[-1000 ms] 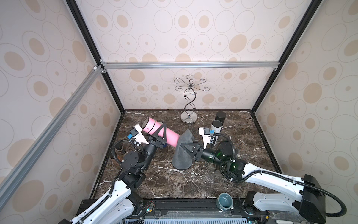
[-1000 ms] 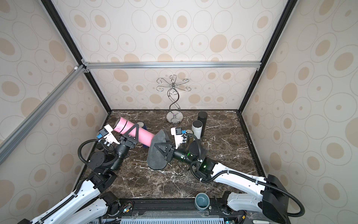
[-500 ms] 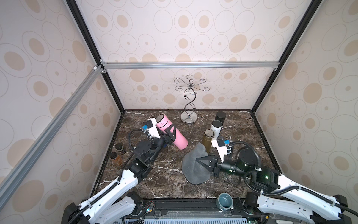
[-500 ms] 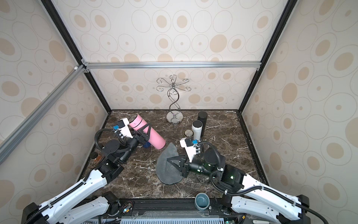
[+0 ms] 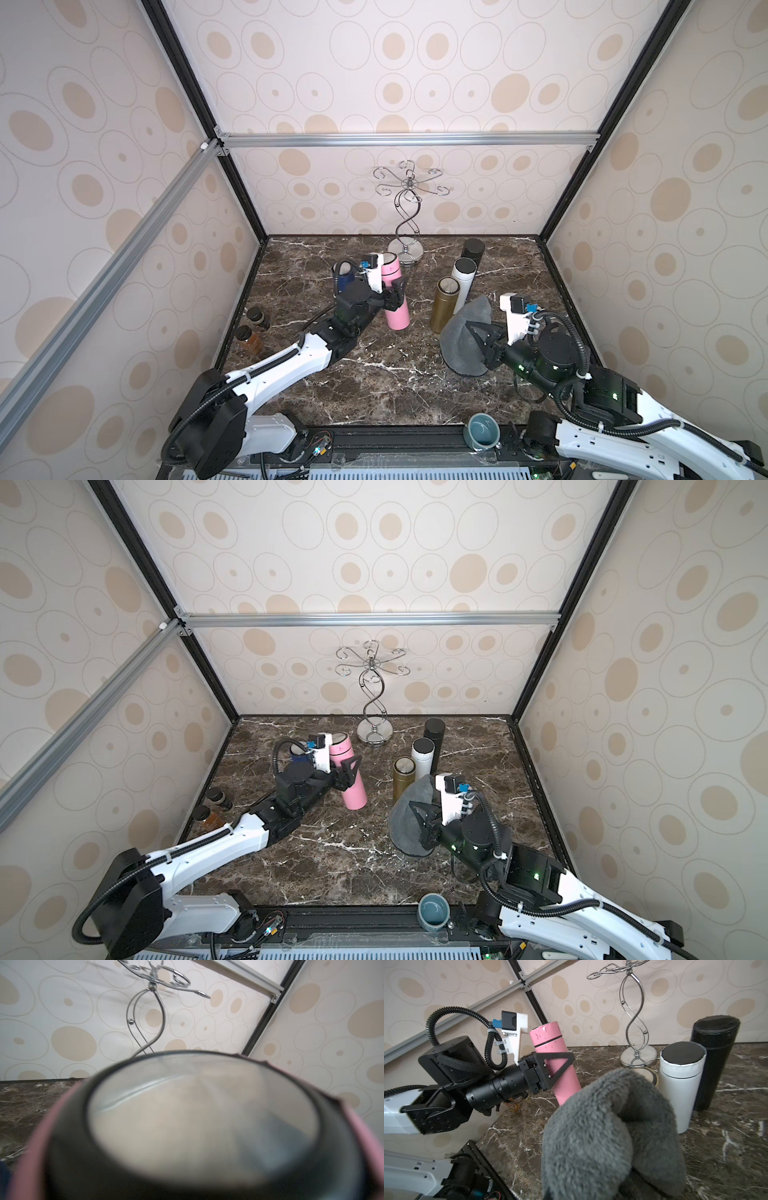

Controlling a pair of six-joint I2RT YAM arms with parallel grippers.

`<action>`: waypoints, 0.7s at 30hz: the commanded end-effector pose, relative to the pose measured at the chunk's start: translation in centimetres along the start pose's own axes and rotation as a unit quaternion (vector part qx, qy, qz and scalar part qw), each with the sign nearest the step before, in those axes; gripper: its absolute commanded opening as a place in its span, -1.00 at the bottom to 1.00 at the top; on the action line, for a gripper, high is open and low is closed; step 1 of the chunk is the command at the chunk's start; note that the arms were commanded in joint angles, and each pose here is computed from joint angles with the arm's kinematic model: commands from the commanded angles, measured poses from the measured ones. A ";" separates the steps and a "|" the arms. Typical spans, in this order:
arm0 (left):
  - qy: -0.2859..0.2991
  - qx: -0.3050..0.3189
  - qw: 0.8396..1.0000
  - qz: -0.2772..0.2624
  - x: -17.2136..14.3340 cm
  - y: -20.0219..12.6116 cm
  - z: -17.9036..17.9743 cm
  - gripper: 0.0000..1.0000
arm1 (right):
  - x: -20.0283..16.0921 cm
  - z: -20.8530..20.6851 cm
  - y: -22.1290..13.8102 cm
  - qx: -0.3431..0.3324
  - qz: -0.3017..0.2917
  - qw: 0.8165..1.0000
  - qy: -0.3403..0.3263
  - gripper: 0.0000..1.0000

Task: Wipe the surface of the thermos
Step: Place the thermos at the center of the board.

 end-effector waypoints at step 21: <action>0.120 0.047 0.980 -0.153 -3.9 11.0 -0.5 -1.00 | -0.1 -1.5 -0.8 -0.034 -0.038 0.999 0.006 -1.00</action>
Point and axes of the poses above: each gripper's point midway between its finger pads, its own y axis out along the fingers, its own z axis along the line the jaws close on, x = y × z, the point moved 9 cm from there along -y, back along the fingers, and after that the axes turned 5 degrees about y, right-handed, at the moved point
